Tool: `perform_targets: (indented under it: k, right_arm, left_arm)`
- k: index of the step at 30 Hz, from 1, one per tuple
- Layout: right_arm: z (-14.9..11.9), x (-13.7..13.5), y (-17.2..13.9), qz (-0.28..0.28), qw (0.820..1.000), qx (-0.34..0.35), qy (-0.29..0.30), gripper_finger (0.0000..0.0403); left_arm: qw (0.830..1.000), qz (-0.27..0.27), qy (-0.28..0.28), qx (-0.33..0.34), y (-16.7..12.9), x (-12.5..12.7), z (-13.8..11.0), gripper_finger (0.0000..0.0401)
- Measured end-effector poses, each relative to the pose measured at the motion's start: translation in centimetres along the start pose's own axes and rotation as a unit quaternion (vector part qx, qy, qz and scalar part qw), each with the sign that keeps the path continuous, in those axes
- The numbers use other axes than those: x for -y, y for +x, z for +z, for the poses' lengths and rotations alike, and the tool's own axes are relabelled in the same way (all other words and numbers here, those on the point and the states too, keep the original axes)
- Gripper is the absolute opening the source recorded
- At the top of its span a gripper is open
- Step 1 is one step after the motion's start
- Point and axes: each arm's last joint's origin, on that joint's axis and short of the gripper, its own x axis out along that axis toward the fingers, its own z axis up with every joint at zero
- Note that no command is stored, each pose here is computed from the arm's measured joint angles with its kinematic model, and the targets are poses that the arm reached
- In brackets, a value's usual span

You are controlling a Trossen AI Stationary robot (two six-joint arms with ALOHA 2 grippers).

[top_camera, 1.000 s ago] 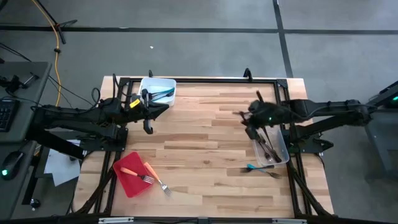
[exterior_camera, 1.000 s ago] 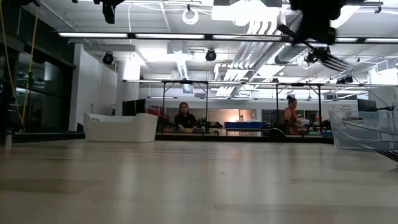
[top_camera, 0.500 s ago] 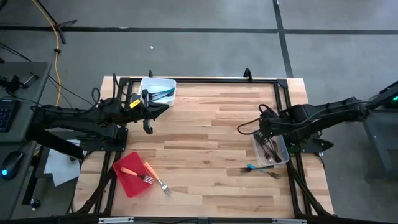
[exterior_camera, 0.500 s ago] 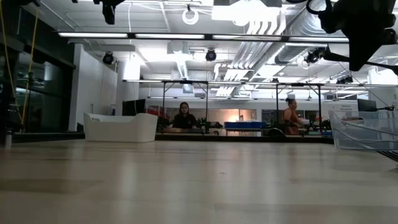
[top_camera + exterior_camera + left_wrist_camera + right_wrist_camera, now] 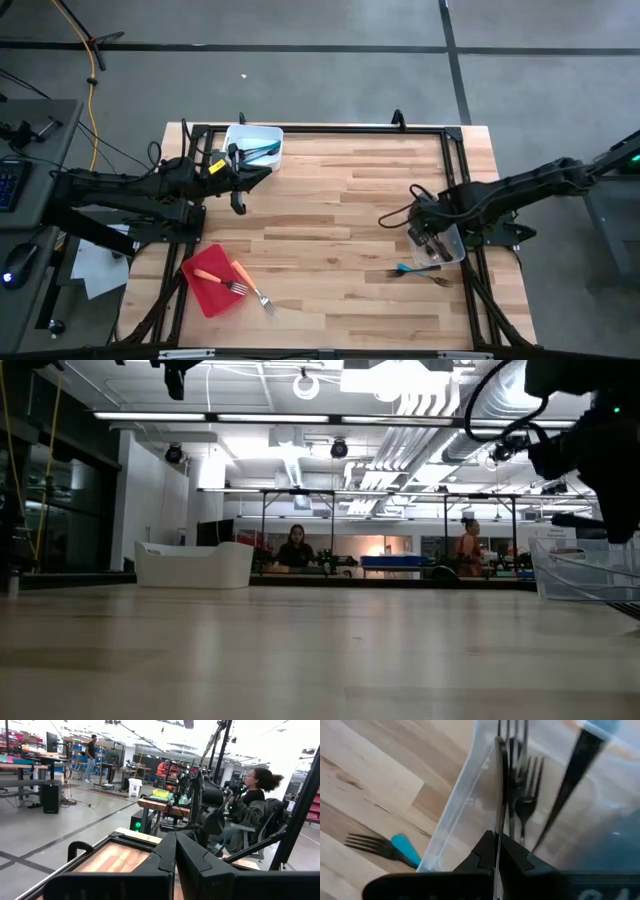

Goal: Sort silverware by color (type)
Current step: Put the black fork into the transparent bin, then put the orange fork into the red bin

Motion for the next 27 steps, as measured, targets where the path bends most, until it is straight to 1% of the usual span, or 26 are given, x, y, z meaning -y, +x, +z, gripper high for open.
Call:
perform_targets:
  k: [3,7,11,19,21,23,27]
  right_arm:
    - [-0.1,0.1,1.0,0.008,1.000,0.001,0.000,0.0000]
    - [-0.3,0.5,1.8,0.000,1.000,-0.005,0.009,0.0000]
    - [-0.4,0.6,2.0,-0.003,1.000,-0.009,0.022,0.0000]
    - [-0.4,0.6,2.0,0.004,1.000,-0.016,0.023,0.0003]
    - [-0.4,0.5,2.0,0.009,0.999,-0.026,0.024,0.0014]
    - [-0.5,0.5,2.0,0.011,0.999,-0.031,0.028,0.0034]
    - [-0.5,0.6,2.0,0.012,0.999,-0.042,0.031,0.0092]
  left_arm:
    - [1.000,0.002,0.000,0.000,0.0,0.0,0.0,0.0000]
    - [1.000,0.012,0.000,0.002,0.0,-0.1,0.0,0.0000]
    - [1.000,0.021,0.000,0.003,0.0,-0.1,0.0,0.0000]
    - [1.000,0.021,0.000,0.003,0.0,-0.1,0.0,0.0000]
    - [1.000,0.021,0.000,0.003,0.0,-0.1,0.0,0.0000]
    - [1.000,0.021,0.000,0.003,0.0,-0.1,0.0,0.0000]
    - [1.000,0.021,0.000,0.003,0.0,-0.1,0.0,0.0000]
